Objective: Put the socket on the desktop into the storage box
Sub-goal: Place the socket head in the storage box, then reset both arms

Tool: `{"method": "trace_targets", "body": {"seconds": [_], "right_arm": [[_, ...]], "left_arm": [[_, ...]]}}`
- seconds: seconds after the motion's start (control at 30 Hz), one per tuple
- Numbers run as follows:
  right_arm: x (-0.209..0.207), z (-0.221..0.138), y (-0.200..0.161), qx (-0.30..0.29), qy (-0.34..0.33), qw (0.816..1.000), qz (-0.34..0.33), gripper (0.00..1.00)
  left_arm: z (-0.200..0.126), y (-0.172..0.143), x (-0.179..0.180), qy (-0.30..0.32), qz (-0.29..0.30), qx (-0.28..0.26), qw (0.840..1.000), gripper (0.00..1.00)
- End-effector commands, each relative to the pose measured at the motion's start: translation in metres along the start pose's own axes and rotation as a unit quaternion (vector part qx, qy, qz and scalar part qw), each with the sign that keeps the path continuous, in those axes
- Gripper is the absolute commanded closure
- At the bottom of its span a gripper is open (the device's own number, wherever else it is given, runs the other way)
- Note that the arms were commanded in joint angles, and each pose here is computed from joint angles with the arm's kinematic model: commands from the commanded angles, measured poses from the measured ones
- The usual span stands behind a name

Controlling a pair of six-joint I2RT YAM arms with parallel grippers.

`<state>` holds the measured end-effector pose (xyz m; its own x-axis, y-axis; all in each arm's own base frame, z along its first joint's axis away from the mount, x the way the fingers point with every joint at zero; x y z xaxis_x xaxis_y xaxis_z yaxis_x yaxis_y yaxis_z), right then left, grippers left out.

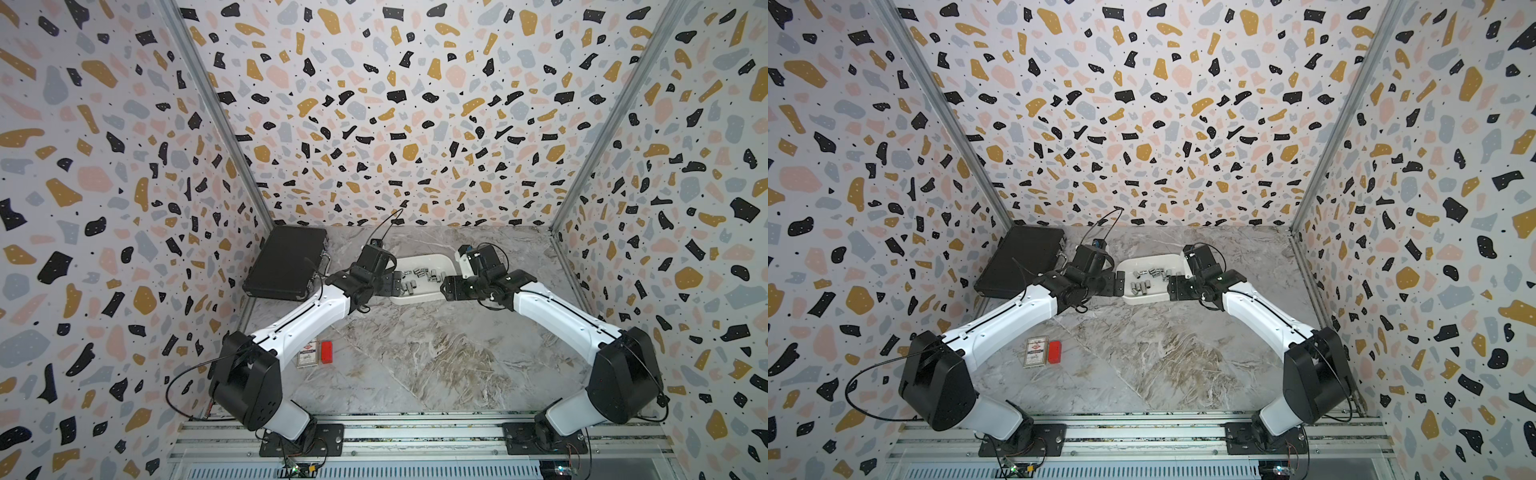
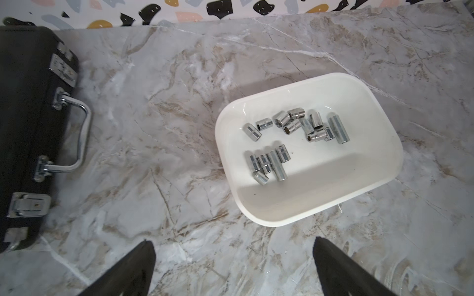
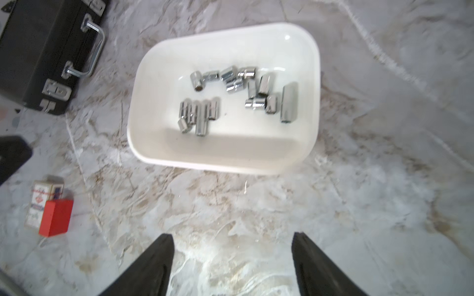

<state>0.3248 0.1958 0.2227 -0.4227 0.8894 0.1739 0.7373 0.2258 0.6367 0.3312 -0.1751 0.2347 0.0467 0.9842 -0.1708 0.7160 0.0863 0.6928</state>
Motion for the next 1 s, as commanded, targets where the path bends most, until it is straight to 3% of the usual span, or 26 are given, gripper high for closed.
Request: {"method": "trace_targets", "body": {"seconds": [0.0, 0.27, 0.33, 0.43, 0.53, 0.77, 0.97], "right_arm": [[-0.016, -0.009, 0.024, -0.031, -0.073, 0.996, -0.030, 0.23], [-0.066, -0.027, 0.053, -0.116, -0.193, 0.973, -0.046, 0.21], [-0.076, -0.033, 0.053, -0.152, -0.226, 0.960, -0.066, 0.21], [-0.098, -0.047, 0.045, -0.197, -0.289, 0.934, -0.072, 0.21], [-0.130, -0.061, 0.026, -0.197, -0.340, 0.919, -0.041, 0.21], [-0.187, -0.069, -0.045, -0.175, -0.416, 0.891, 0.039, 0.21], [-0.200, -0.042, -0.088, -0.119, -0.440, 0.890, 0.030, 0.21]], "left_arm": [[-0.016, 0.019, 0.019, 0.056, 0.033, -0.063, 0.996, 0.00], [-0.030, 0.034, 0.084, 0.124, 0.060, -0.158, 0.978, 0.00], [-0.028, 0.032, 0.098, 0.156, 0.098, -0.177, 0.967, 0.00], [-0.028, 0.033, 0.134, 0.182, 0.056, -0.171, 0.967, 0.00], [-0.028, 0.025, 0.166, 0.190, 0.017, -0.194, 0.962, 0.00], [0.013, -0.029, 0.190, 0.197, -0.008, -0.145, 0.970, 0.02], [0.017, -0.041, 0.187, 0.177, 0.012, -0.133, 0.975, 0.03]]}}
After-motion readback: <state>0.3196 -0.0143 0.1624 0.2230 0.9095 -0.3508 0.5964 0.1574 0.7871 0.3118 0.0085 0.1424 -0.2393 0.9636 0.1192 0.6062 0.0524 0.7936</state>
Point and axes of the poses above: each gripper's point midway between its finger pads, its own z axis out along the fingers, its own x axis along the line the jaws close on, y = z × x, the point moved 7 cm from there along -z, back along the fingers, and after that the axes turned 10 degrees about -z, right-handed, at the moved point
